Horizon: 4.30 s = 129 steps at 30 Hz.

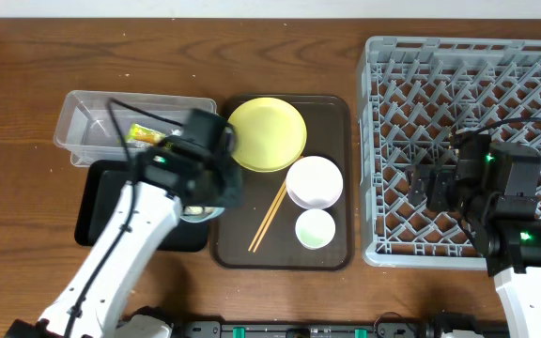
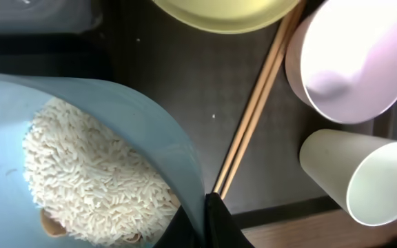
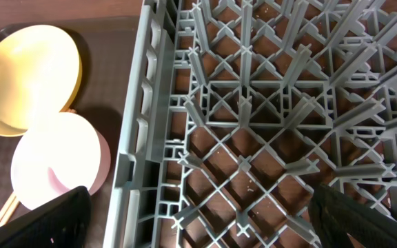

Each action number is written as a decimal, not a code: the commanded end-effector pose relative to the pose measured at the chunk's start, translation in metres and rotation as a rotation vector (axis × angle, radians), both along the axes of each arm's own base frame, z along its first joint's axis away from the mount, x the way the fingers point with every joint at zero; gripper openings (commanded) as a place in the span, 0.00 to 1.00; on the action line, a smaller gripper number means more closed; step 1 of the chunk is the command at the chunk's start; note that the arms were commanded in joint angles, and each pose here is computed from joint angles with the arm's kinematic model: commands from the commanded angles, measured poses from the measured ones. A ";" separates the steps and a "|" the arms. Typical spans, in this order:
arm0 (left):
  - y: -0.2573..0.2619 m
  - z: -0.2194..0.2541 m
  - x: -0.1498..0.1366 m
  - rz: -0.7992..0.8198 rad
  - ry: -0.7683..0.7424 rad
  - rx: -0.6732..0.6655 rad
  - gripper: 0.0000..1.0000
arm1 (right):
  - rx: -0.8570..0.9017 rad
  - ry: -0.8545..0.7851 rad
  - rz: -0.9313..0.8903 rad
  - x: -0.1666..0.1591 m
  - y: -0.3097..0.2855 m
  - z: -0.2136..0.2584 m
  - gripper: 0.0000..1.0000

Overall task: Sort waste into correct bins and load items into the dishwasher rack
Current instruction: 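Tip the blue bowl over the black tray to pour out the rice, then carry the empty blue bowl with the left gripper back to the brown tray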

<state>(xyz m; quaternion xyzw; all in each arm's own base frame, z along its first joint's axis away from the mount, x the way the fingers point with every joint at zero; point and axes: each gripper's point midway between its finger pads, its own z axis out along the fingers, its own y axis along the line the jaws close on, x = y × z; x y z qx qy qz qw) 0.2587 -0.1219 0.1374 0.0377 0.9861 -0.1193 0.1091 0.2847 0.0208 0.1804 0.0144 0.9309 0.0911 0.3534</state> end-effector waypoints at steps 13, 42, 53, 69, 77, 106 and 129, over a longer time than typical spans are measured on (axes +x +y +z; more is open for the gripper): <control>0.046 0.006 0.000 0.062 -0.022 -0.770 0.06 | -0.010 -0.009 0.027 0.000 0.005 0.006 0.99; 0.117 0.007 0.039 0.553 0.043 -1.378 0.06 | -0.009 0.016 0.027 -0.004 0.005 0.002 0.99; 0.117 0.007 0.038 0.587 0.086 -1.394 0.06 | -0.009 0.027 0.027 -0.006 0.005 0.000 0.99; 0.120 0.005 0.043 0.649 0.158 -1.420 0.06 | -0.026 0.031 0.013 -0.007 0.001 -0.001 0.99; 0.124 0.003 0.049 0.283 -0.292 -1.221 0.06 | -0.026 0.033 0.012 -0.007 0.001 -0.001 0.99; 0.013 -0.022 0.000 -0.112 -0.023 -0.531 0.06 | -0.031 0.034 0.007 -0.007 0.000 -0.002 0.99; -0.070 -0.054 0.000 -0.392 -0.108 -0.160 0.50 | -0.031 0.037 0.007 -0.008 0.000 -0.002 0.99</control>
